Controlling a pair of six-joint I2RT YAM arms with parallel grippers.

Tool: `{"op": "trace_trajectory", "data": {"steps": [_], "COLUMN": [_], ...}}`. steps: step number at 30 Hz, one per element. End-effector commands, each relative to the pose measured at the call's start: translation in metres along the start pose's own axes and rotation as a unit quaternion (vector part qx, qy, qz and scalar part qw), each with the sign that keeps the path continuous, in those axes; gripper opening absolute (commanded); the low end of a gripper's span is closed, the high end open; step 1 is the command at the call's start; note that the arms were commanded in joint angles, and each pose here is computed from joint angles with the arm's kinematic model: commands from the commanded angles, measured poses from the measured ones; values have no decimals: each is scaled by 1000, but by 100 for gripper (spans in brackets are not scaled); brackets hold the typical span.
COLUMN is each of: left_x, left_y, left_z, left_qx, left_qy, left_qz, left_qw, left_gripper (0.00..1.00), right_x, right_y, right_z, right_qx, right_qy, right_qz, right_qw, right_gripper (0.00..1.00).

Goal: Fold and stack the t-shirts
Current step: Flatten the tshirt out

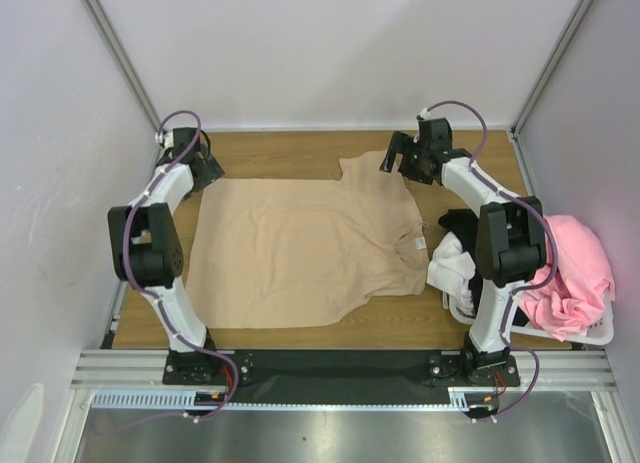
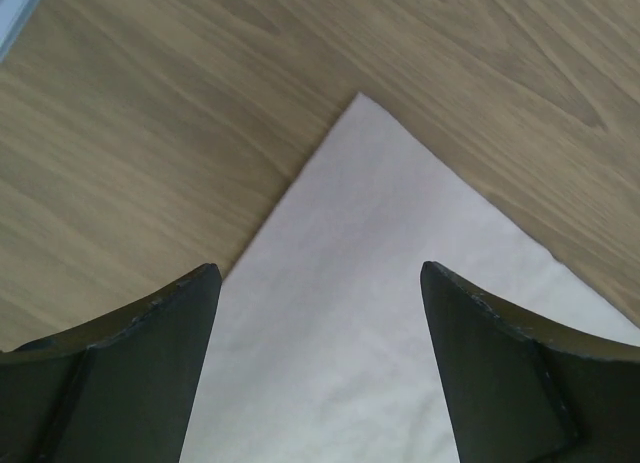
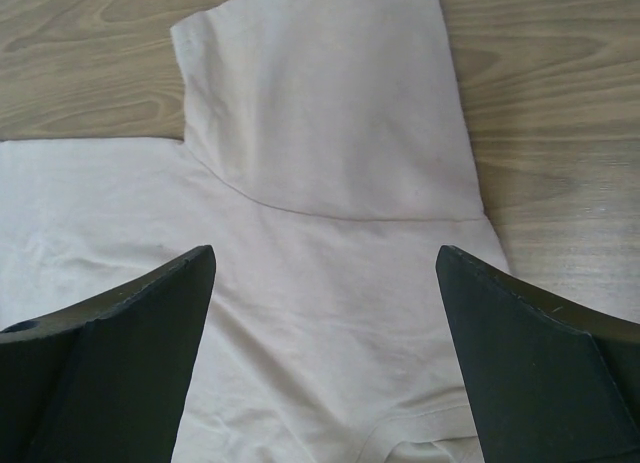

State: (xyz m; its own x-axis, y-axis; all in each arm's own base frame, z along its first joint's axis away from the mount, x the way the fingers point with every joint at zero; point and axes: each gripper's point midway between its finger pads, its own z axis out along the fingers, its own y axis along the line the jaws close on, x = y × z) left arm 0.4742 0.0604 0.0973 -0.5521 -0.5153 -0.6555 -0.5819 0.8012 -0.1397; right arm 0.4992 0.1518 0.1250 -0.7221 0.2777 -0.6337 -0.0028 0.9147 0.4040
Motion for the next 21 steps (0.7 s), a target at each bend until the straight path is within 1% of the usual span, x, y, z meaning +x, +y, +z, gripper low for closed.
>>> {"op": "trace_trajectory", "data": {"steps": [1,2,3,5,10,14,17,21], "left_x": [-26,-33,-27,-35,-39,-48,-47,-42], "left_y": [0,-2,-1,-4,-14,-23,-25,-25], "left_z": [19,23,35,41,62,69,77,84], "left_qx": [-11,-7,-10,-5,24,38,38,38], "left_qy": [-24,-27,-17,-23,-32,-36,-31,-18], "left_qz": [27,36,44,51,49,65,71,78], "left_qw": [999,999,999,998,998,997,996,996], "left_gripper": [87,86,84,83,81,77,76,73], "right_x": [-32,-33,-33,-30,-25,-26,-27,-22], "right_y": [7,6,5,1,-7,-11,-12,-18], "right_z": [-6,-5,-5,-2,3,11,15,24], "right_qx": [-10,-10,-11,-6,8,13,16,23], "right_qy": [-36,-35,-35,-29,-23,-22,-20,-4], "right_qz": [7,9,9,12,17,27,31,35], "right_qw": [999,999,999,999,1000,999,999,999], "right_gripper": [100,100,100,100,100,100,100,100]}}
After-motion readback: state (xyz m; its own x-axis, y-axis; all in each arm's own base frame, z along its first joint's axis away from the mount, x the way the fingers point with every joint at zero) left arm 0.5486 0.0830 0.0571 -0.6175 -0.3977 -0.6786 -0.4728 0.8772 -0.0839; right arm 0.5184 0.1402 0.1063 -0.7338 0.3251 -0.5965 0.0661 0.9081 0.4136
